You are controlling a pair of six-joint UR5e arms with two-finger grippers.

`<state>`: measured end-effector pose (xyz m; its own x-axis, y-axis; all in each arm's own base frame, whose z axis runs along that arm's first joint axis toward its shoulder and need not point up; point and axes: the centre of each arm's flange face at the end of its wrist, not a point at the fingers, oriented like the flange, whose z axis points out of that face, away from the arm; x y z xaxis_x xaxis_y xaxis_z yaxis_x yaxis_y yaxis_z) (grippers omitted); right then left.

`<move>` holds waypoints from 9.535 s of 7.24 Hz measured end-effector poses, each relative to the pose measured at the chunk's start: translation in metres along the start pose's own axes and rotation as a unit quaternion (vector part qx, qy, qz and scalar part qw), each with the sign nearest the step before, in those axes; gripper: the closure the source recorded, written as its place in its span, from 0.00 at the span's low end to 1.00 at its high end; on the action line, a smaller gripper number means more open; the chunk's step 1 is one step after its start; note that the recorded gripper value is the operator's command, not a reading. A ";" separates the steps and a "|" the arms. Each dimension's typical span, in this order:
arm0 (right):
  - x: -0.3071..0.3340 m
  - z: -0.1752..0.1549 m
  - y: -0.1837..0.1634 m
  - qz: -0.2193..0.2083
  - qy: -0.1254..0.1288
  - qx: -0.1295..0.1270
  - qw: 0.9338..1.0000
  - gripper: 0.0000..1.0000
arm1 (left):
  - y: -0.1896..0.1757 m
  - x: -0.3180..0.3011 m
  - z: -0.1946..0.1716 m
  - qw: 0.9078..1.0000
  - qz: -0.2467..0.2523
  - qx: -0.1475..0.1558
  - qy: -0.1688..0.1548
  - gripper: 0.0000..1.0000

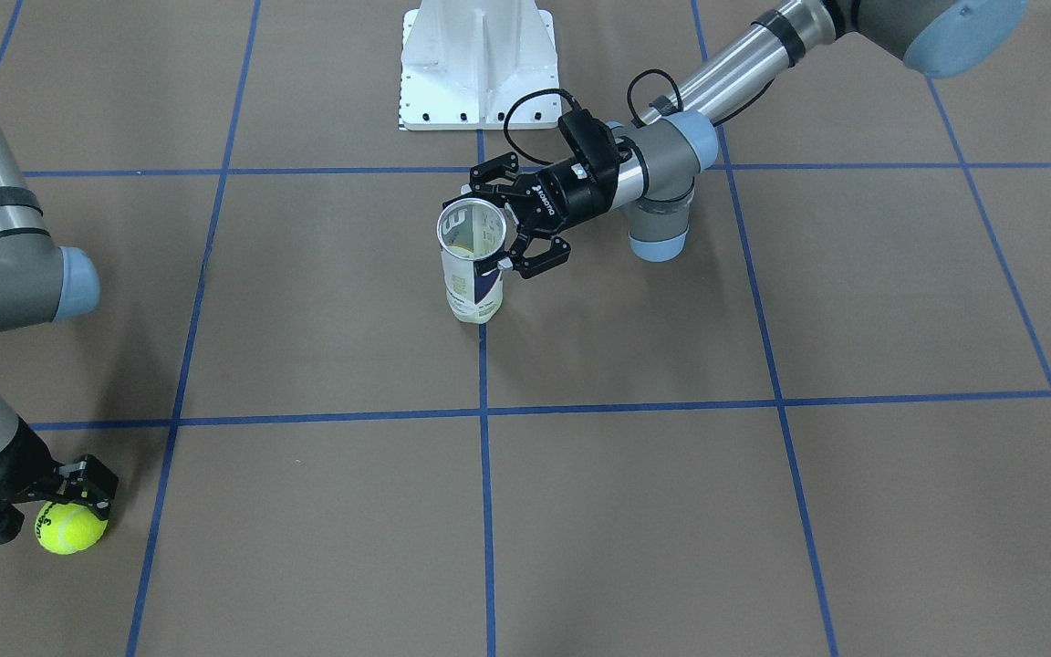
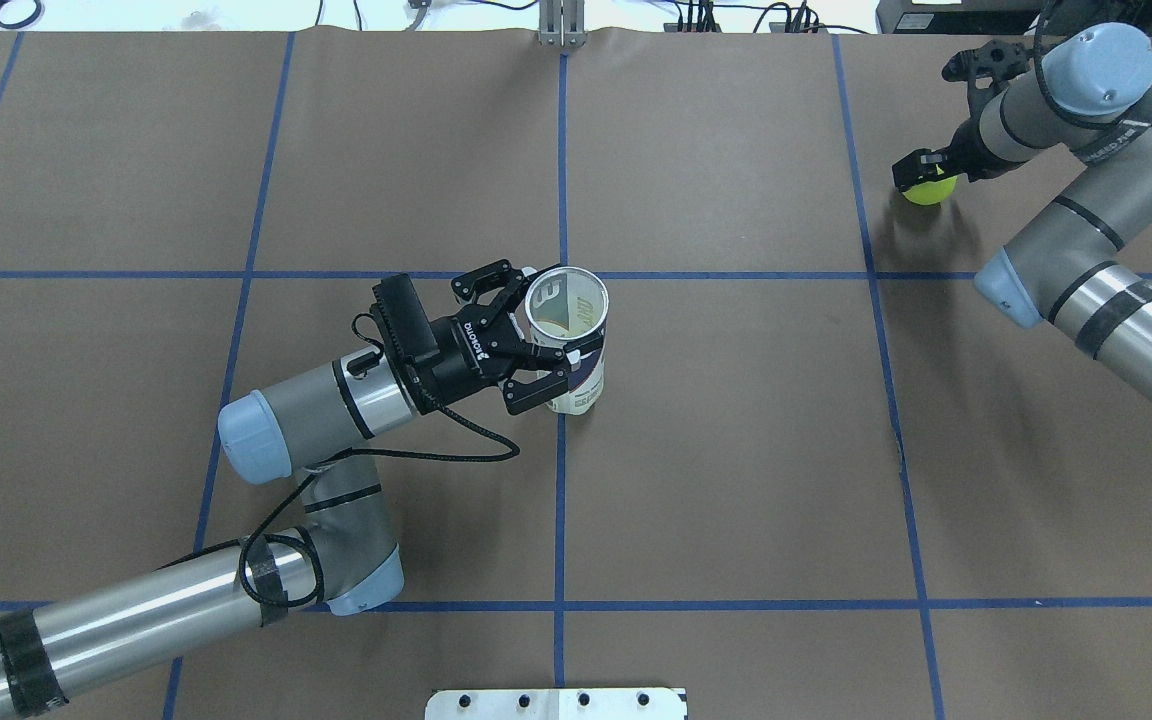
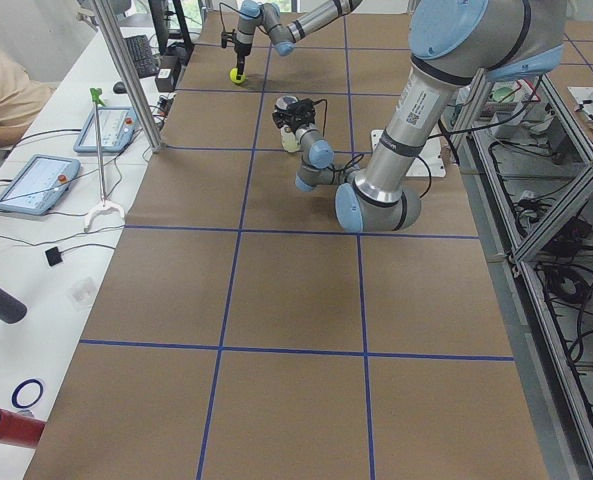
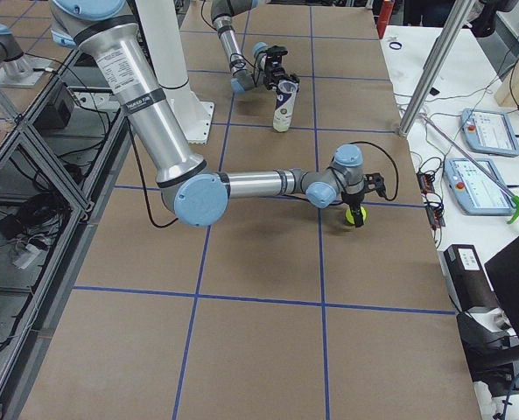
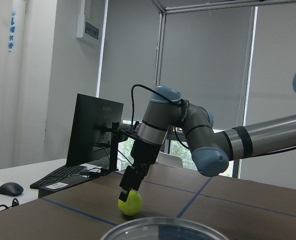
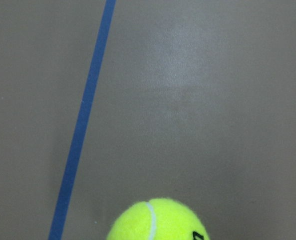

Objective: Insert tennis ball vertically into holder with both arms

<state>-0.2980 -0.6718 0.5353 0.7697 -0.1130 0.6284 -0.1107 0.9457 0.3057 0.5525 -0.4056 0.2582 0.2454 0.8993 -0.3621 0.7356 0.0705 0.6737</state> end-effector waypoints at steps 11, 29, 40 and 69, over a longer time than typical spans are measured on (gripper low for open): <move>-0.176 -0.213 -0.003 0.099 -0.074 -0.005 0.992 1.00 | 0.002 0.002 -0.002 1.000 -0.002 0.002 0.003 0.15; -0.454 -0.346 0.116 0.176 -0.081 -0.047 0.980 0.02 | 0.007 0.013 -0.001 1.000 -0.008 0.000 0.009 0.16; -0.392 -0.361 0.085 0.160 -0.080 -0.031 0.983 0.01 | 0.004 0.016 0.001 1.000 -0.010 0.004 0.011 0.01; 0.272 -0.185 0.078 -0.024 0.002 -0.077 0.997 0.01 | -0.209 -0.462 -0.384 0.821 0.022 -0.490 -0.291 0.01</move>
<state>0.0185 -0.5724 0.5977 0.7749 -0.1572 0.6122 0.0230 0.9749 0.2213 0.0430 -0.6695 0.5326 0.7280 0.5717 -0.3783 -0.0740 0.6142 0.7857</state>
